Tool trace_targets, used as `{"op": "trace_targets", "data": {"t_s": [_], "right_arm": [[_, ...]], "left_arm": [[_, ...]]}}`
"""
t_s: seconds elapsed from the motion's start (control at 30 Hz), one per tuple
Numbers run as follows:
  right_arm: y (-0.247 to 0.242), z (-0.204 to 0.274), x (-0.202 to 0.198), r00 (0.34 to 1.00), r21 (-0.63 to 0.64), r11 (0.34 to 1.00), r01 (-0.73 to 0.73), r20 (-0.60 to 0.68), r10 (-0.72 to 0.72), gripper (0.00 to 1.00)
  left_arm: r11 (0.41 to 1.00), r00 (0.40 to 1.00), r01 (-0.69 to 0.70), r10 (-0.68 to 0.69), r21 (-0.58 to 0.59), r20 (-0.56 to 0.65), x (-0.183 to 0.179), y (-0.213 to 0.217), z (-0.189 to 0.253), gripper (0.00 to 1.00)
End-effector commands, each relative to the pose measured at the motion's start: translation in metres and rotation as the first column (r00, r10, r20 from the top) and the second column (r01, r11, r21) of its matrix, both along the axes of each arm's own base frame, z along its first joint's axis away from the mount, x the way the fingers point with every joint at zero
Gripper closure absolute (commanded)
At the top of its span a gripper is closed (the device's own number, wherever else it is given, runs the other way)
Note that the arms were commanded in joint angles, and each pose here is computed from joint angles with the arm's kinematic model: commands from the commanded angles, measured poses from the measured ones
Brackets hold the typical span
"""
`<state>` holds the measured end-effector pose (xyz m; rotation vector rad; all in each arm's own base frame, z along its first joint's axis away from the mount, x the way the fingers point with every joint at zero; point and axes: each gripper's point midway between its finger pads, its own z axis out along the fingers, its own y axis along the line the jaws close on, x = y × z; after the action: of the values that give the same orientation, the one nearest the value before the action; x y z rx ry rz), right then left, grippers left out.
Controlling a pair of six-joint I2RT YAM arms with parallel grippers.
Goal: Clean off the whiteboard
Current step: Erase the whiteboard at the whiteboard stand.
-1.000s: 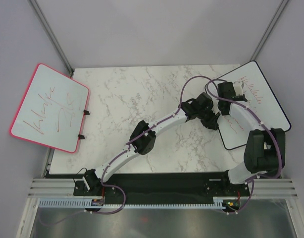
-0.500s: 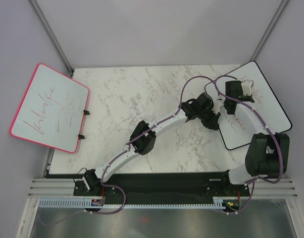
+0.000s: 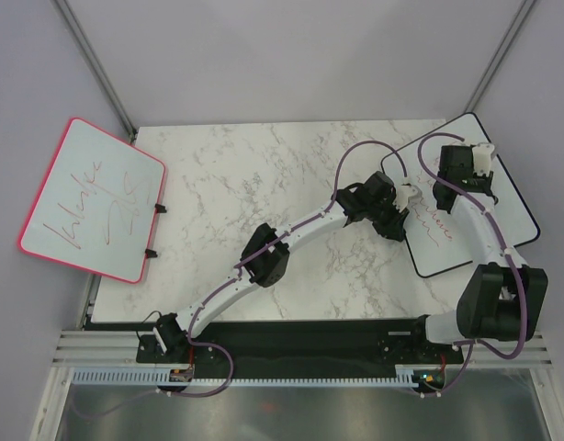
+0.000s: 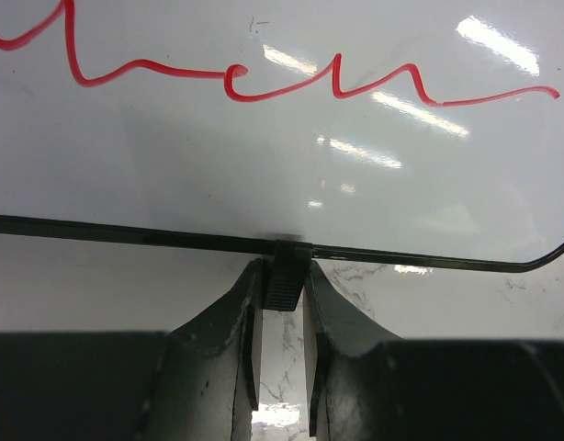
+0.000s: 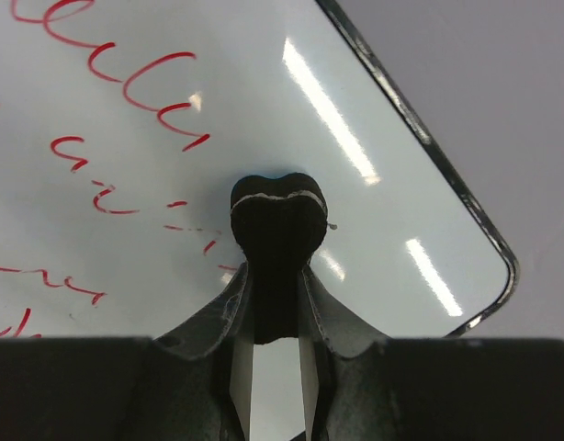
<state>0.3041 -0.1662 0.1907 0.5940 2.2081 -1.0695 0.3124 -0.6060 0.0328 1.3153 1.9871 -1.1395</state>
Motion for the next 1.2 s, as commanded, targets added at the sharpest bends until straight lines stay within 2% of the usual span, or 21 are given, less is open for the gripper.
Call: {"op": "trace_targets", "data": {"t_s": [0.0,0.1,0.23,0.4,0.53,0.67,0.9,1.03,1.17], "right_arm": [[0.020,-0.020,0.014,0.996,0.083,0.993,-0.087,0.036,0.084,1.00],[0.038,-0.052,0.021,0.988,0.179,0.972,-0.153,0.000,0.156,1.00],[0.055,-0.055,0.037,0.969,0.254,0.936,-0.243,0.021,0.245,1.00],[0.039,-0.010,0.055,0.974,0.149,0.963,-0.224,0.074,0.215,1.00],[0.014,0.016,0.055,0.988,0.008,0.988,-0.152,0.009,0.152,1.00],[0.007,0.033,0.081,0.979,-0.043,0.979,-0.201,-0.027,0.200,1.00],[-0.008,0.022,0.106,0.959,-0.081,0.965,-0.249,-0.162,0.234,1.00],[-0.009,0.005,0.096,0.953,-0.068,0.970,-0.234,-0.214,0.215,1.00],[0.000,-0.016,0.068,0.950,0.009,0.982,-0.191,-0.250,0.187,1.00]], "left_arm": [[0.997,0.997,-0.067,0.068,0.041,-0.026,0.015,0.010,-0.015,0.98],[0.997,0.997,-0.066,0.067,0.040,-0.026,0.014,0.010,-0.015,0.98],[0.997,0.997,-0.066,0.067,0.040,-0.026,0.014,0.010,-0.015,0.98],[0.997,0.997,-0.065,0.066,0.040,-0.029,0.014,0.009,-0.015,0.98],[0.997,0.997,-0.065,0.066,0.039,-0.030,0.015,0.010,-0.014,0.98],[0.997,0.997,-0.065,0.066,0.038,-0.029,0.015,0.010,-0.014,0.98],[0.997,0.997,-0.068,0.069,0.037,-0.039,0.016,0.011,-0.014,0.98],[0.997,0.996,-0.069,0.071,0.035,-0.045,0.016,0.011,-0.014,0.98],[0.997,0.996,-0.070,0.072,0.032,-0.050,0.017,0.012,-0.013,0.98]]}}
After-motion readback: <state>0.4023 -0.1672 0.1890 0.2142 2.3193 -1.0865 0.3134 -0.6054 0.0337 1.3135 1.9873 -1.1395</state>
